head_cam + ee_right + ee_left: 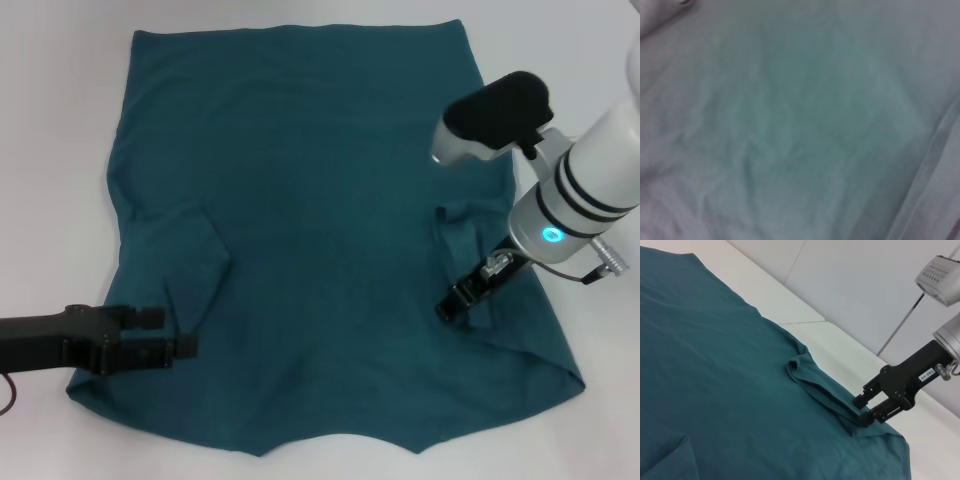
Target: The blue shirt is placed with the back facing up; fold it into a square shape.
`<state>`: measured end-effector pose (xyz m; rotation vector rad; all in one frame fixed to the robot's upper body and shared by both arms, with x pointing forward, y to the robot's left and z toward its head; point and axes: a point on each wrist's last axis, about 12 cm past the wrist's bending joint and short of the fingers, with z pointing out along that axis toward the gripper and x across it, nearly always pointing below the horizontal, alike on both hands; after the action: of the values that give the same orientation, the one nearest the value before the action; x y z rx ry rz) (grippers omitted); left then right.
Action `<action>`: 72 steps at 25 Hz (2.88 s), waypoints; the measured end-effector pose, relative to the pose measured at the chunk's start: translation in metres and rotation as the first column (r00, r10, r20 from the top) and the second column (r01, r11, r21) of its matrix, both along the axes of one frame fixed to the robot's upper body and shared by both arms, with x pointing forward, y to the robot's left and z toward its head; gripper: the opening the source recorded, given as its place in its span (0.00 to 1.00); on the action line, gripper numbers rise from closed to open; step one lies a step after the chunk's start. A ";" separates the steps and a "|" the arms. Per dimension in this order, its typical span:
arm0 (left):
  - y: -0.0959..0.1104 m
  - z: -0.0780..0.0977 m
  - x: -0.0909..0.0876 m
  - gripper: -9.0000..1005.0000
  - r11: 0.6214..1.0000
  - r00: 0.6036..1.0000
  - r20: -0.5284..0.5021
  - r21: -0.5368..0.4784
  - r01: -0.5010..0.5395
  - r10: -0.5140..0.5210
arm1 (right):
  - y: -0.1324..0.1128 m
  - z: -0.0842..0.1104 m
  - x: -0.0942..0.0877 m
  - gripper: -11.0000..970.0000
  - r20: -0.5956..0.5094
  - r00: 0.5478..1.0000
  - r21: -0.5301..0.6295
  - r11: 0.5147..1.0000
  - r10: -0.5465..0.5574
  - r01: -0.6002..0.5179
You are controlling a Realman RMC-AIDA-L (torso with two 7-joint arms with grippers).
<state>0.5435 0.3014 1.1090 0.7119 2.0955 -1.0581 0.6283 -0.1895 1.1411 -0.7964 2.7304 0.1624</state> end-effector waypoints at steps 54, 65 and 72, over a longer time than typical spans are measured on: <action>0.002 0.001 0.002 0.87 1.000 1.000 0.009 0.007 -0.011 0.011 | 0.008 -0.004 0.005 0.03 0.047 0.999 -0.003 1.000 0.002 -0.002; 0.002 0.001 0.002 0.87 1.000 1.000 0.009 0.010 -0.008 0.008 | 0.019 -0.002 0.015 0.06 0.116 0.993 0.072 0.997 -0.020 0.012; 0.004 0.000 0.002 0.87 1.000 1.000 0.012 0.015 -0.023 0.023 | 0.023 -0.007 0.013 0.10 0.085 0.996 0.112 0.994 -0.014 0.004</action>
<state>0.5455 0.3058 1.1093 0.6980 2.0984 -1.0238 0.6413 -0.1667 1.1343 -0.7427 2.6182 0.2698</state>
